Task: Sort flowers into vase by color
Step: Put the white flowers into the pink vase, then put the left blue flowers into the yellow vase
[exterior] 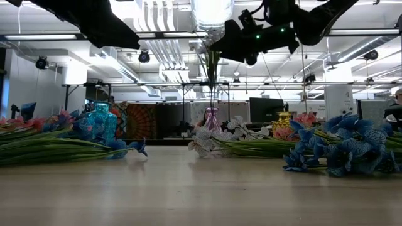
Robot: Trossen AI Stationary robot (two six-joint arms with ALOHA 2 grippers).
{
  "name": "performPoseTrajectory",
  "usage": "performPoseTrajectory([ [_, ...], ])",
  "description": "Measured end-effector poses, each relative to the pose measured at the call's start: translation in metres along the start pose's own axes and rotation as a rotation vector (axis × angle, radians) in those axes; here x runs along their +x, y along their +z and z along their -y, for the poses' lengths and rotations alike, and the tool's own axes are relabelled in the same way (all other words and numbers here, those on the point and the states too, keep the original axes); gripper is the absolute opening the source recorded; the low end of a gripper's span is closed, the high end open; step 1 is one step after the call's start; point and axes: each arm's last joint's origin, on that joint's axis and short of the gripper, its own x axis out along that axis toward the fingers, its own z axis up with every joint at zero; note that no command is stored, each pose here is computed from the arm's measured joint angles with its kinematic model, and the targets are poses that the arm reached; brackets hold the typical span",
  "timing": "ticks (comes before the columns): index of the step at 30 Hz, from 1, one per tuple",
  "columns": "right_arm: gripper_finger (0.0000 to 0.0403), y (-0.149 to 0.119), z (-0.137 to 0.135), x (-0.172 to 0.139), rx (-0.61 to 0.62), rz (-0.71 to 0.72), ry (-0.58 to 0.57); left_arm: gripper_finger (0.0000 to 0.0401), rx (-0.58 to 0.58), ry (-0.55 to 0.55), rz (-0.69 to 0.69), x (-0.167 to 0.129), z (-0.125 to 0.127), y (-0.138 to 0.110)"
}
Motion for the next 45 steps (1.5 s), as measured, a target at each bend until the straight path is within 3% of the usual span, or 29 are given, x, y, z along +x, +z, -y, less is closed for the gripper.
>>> performPoseTrajectory([
  [10, 0.0309, 0.013, 0.003, -0.024, 0.04, -0.147, -0.043, 0.0196, -0.063, -0.014, -0.026, 0.0, 0.0, -0.002],
  [17, 0.0295, 0.016, 0.003, -0.049, 0.078, -0.317, -0.087, 0.0196, -0.096, -0.026, -0.196, -0.011, -0.003, 0.012],
  [22, 0.0285, 0.015, -0.002, -0.064, 0.104, -0.417, -0.081, 0.0196, -0.185, -0.046, -0.356, -0.016, -0.001, 0.021],
  [30, 0.027, 0.01, -0.017, -0.075, 0.097, -0.525, -0.038, 0.0196, -0.376, -0.171, -0.551, -0.009, 0.027, 0.012],
  [36, 0.0264, 0.007, -0.027, -0.079, 0.077, -0.565, -0.004, 0.0196, -0.515, -0.189, -0.692, -0.007, 0.052, 0.0],
  [45, 0.0263, 0.01, -0.032, -0.084, 0.052, -0.561, 0.023, 0.0196, -0.602, -0.176, -0.812, -0.013, 0.096, -0.006],
])
